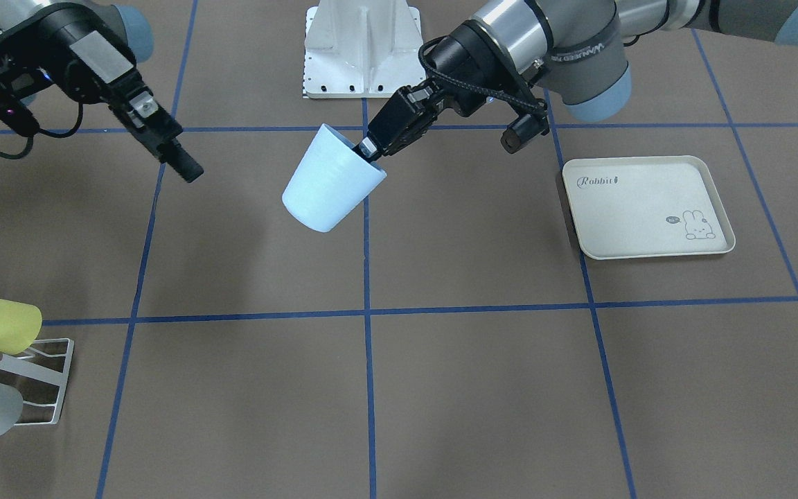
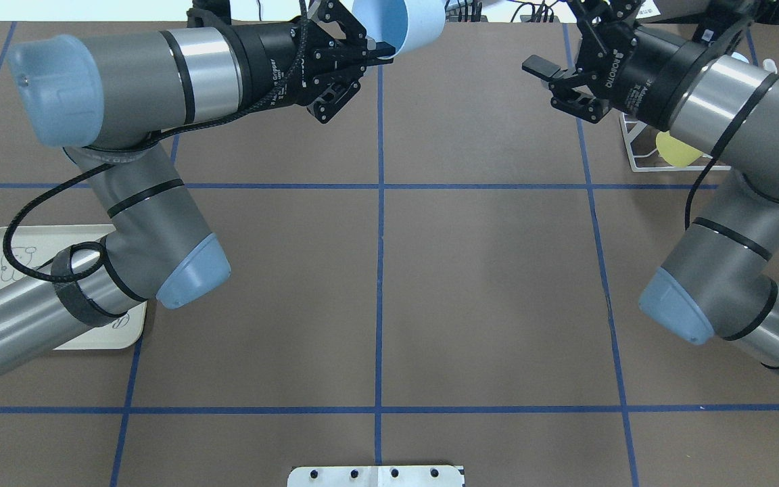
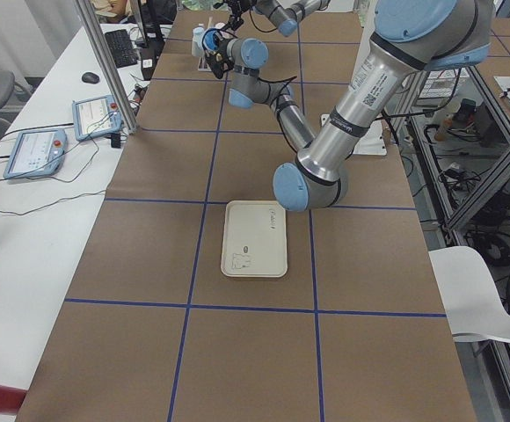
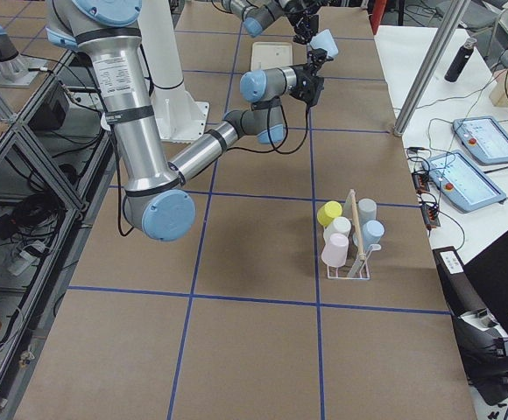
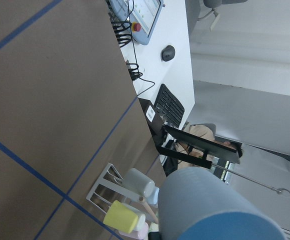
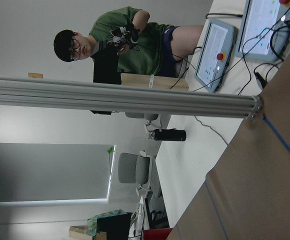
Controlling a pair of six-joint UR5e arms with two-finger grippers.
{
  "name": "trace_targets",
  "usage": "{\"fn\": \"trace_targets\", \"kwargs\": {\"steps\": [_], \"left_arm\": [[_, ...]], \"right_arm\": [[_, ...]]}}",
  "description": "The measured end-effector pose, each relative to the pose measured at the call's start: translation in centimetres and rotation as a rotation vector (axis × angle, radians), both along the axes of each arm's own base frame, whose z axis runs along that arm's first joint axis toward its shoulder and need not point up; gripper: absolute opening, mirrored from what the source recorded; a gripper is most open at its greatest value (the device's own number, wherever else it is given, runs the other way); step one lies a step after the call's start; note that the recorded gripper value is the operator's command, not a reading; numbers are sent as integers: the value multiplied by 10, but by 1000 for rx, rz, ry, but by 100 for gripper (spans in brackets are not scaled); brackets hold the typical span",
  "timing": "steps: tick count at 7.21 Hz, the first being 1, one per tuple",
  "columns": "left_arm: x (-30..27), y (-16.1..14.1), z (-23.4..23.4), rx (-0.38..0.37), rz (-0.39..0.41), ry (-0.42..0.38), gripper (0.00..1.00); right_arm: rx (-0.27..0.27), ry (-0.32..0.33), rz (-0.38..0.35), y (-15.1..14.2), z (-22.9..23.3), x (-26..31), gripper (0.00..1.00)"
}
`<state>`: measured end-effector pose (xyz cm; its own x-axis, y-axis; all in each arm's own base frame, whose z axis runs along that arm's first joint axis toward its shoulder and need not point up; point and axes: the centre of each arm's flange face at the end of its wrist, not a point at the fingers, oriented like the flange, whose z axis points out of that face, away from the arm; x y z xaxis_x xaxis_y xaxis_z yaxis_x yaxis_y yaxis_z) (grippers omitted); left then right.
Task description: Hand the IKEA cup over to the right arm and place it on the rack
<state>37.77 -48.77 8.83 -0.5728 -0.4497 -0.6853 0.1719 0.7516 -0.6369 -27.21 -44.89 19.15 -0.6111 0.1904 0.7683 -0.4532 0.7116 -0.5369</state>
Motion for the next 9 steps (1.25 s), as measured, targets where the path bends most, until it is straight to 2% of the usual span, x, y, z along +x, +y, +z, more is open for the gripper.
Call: {"fn": "trace_targets", "kwargs": {"steps": [2,3,5,7,9], "left_arm": [[-4,4,13,-7,45,135,0],[-6,8,22,-8,64,181,0],[-11,15,27,-13,107,264,0],[-5,29,26,-15,149,305,0],[-2,39,21,-15,175,324,0]], "right_arm": [[44,-89,-75,23,-13,-22,97],[41,-118,-98,29,-14,-26,97],[-4,-185,-141,31,-19,-30,97],[-29,-235,-165,31,-29,-33,97],[-38,-250,-178,32,-33,-36,97]]}}
